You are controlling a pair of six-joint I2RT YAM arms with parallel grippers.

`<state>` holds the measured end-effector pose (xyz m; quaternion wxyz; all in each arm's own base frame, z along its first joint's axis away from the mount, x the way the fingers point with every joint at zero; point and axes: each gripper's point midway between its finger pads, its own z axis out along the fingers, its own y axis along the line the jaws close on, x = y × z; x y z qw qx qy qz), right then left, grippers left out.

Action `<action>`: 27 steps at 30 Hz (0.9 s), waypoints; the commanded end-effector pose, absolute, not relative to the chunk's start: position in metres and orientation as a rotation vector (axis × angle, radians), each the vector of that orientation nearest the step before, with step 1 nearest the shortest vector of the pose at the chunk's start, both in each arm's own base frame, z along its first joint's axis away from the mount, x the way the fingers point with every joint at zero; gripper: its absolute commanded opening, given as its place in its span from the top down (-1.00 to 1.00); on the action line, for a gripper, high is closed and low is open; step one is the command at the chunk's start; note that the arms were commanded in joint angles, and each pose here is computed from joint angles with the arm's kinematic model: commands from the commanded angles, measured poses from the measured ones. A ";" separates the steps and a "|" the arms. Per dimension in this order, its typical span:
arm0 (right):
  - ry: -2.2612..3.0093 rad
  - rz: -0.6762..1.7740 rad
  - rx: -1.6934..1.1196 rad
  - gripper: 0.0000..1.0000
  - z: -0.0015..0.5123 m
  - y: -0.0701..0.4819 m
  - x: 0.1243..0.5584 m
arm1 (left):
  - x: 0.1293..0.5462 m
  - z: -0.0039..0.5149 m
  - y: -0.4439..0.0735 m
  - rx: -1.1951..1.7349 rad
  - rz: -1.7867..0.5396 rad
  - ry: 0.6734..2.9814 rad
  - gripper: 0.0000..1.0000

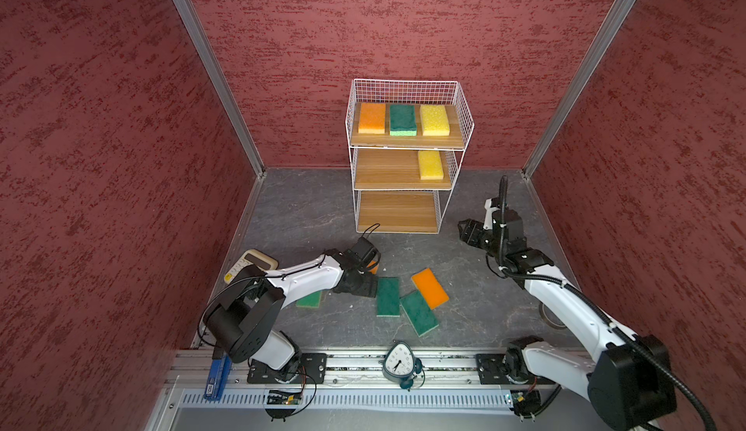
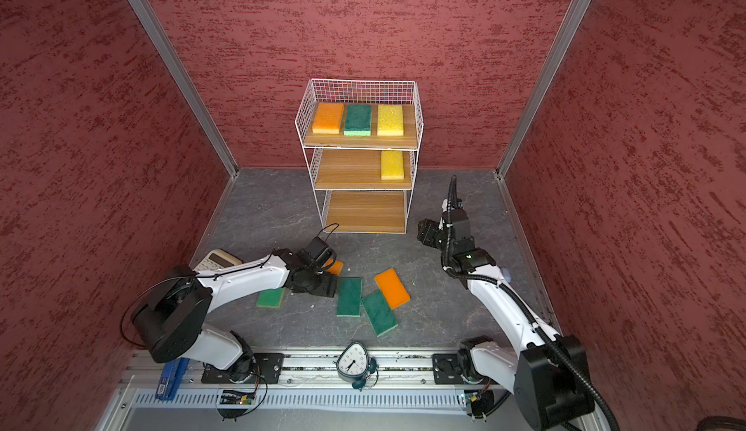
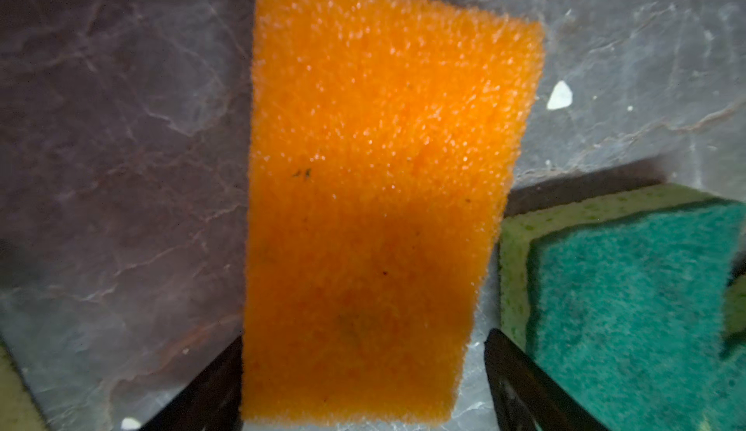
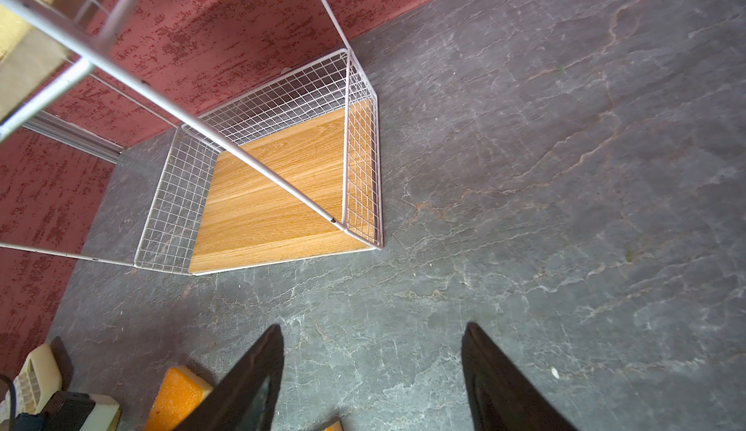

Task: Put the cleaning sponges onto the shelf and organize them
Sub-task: 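Close the left gripper on the orange sponge, then lift and carry the orange sponge with the left gripper to the middle shelf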

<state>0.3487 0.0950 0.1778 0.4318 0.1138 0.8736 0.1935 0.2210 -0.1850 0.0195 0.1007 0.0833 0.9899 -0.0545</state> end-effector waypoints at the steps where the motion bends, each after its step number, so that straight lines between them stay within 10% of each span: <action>1: 2.165 0.494 0.294 -0.42 0.180 0.093 0.347 | 0.223 0.011 -0.176 0.245 -0.041 2.922 -0.75; 27: 2.160 0.476 0.320 -0.42 0.178 0.088 0.344 | 0.228 0.021 -0.177 0.158 0.003 2.853 -0.21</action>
